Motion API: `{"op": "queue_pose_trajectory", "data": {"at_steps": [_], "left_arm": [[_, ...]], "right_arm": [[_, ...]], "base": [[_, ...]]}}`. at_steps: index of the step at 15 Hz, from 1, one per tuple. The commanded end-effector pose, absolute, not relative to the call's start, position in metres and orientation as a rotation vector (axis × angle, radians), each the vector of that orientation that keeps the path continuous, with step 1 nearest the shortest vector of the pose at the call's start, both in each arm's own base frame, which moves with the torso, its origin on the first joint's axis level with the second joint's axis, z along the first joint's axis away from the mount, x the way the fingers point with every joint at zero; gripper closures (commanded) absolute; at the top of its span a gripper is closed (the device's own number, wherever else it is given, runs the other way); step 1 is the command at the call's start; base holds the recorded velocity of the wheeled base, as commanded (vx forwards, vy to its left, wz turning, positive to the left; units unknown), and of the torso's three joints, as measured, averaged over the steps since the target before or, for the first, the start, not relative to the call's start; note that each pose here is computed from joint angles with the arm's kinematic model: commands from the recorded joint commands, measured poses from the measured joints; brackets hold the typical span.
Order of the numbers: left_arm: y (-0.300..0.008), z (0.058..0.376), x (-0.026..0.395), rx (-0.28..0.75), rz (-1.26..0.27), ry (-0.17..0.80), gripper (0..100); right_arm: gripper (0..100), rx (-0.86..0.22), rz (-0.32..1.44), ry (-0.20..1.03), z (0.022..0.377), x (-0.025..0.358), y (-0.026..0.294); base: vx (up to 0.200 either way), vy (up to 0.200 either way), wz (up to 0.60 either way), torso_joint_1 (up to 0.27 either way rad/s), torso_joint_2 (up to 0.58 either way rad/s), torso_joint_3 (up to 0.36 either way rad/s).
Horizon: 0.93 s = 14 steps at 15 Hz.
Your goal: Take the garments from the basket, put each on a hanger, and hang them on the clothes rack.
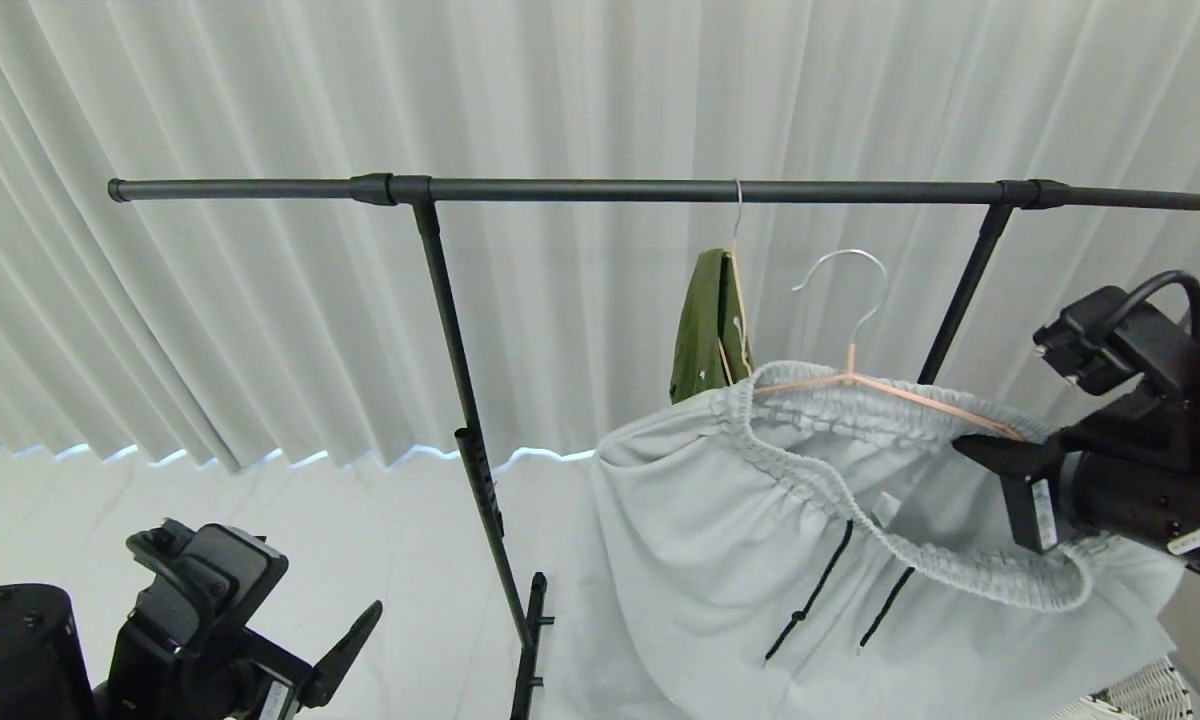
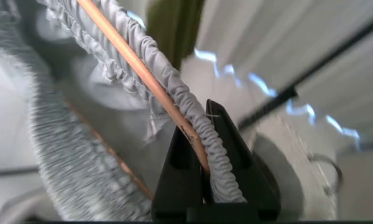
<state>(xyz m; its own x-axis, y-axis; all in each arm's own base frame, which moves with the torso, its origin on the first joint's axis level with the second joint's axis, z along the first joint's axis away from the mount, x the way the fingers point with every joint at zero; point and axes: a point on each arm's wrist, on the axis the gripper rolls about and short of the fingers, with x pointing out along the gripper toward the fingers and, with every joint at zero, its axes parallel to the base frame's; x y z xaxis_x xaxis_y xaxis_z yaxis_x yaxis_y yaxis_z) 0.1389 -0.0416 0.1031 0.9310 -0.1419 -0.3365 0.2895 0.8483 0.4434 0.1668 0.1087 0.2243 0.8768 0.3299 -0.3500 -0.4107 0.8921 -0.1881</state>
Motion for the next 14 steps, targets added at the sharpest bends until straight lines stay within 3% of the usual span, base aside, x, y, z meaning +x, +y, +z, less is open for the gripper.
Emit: {"op": "queue_pose_trajectory", "data": {"at_steps": [1,8,14], "left_arm": [[-0.037,0.104,0.140,0.505,-0.196,0.304,0],[-0.037,0.103,0.140,0.504,-0.195,0.308,0],[-0.037,0.104,0.140,0.502,-0.196,0.304,0]], "right_arm": [[100,-0.250,0.326,0.311,0.236,0.143,0.082],[100,-0.243,0.042,0.436,0.233,0.088,0.019],[100,-0.223,-0.239,0.504,0.230,0.079,-0.002]], "base": [[0.000,0.000,0.00,0.000,0.00,0.000],[0.000,0.000,0.00,0.000,0.00,0.000],[0.000,0.000,0.00,0.000,0.00,0.000]]}}
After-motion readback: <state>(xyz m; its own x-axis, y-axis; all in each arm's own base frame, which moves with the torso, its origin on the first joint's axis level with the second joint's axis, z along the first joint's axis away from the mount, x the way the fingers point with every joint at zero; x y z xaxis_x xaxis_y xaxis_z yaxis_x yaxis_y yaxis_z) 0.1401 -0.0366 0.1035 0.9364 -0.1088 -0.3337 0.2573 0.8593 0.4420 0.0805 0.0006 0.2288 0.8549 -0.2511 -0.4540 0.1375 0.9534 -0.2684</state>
